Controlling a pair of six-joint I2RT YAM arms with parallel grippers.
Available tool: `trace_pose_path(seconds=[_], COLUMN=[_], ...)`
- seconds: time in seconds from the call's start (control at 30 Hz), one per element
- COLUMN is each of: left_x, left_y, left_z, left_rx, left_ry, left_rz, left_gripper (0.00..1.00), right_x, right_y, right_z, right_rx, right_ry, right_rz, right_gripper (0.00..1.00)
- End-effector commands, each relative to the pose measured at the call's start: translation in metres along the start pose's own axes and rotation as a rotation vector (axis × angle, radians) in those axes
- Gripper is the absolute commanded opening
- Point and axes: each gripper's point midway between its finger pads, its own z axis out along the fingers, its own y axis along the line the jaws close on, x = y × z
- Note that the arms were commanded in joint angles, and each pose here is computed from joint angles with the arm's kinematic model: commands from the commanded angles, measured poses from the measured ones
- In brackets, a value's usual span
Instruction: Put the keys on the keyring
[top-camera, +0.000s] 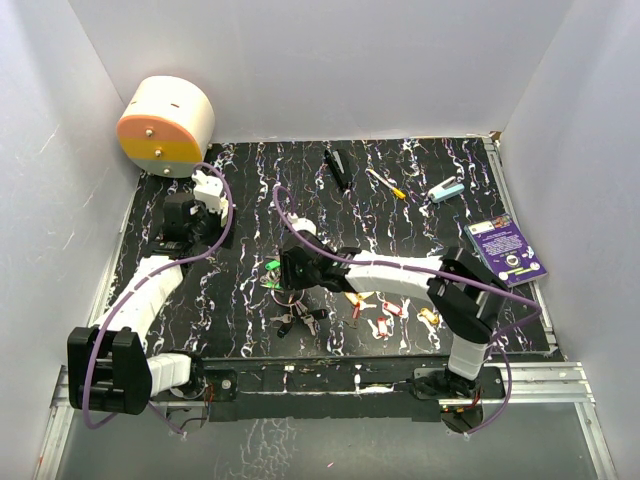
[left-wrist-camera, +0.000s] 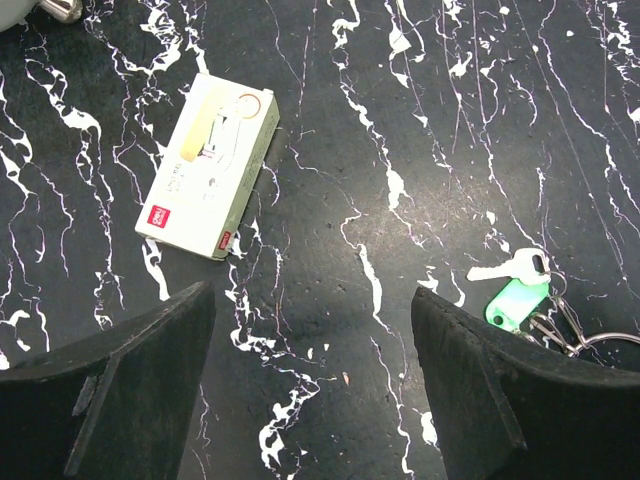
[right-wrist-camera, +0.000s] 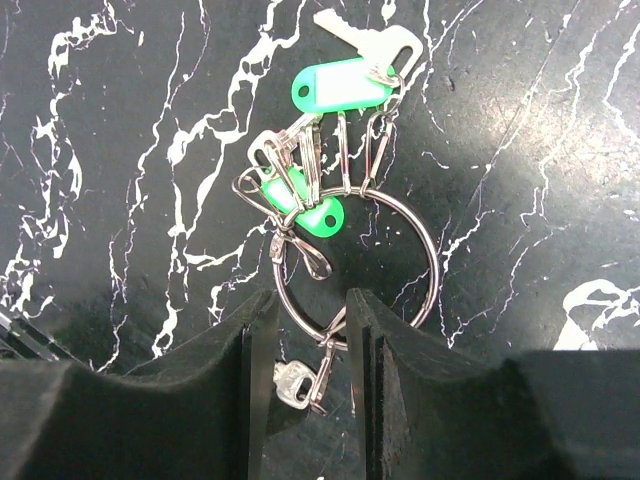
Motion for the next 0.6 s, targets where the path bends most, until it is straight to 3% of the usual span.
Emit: trace_pose_path(seconds=[0.0,0.57], left_x=[-0.005,0.001], left_y=[-0.004,-0.02], left_z=[-0.008,-0.01], left_rx=[0.021,0.118], left_ry=[-0.034,-0.024], left_rz=[0.005,0.034], left_gripper=[0.77,0.77], right_x=[-0.017,-0.004], right_y=[0.014,0.025], right_z=[0.002,0.015], right_rx=[-0.03,-0.158], right_ry=[-0.049,-0.042], right_rz=[-0.051,-0.345], right_gripper=[0.38,0.4])
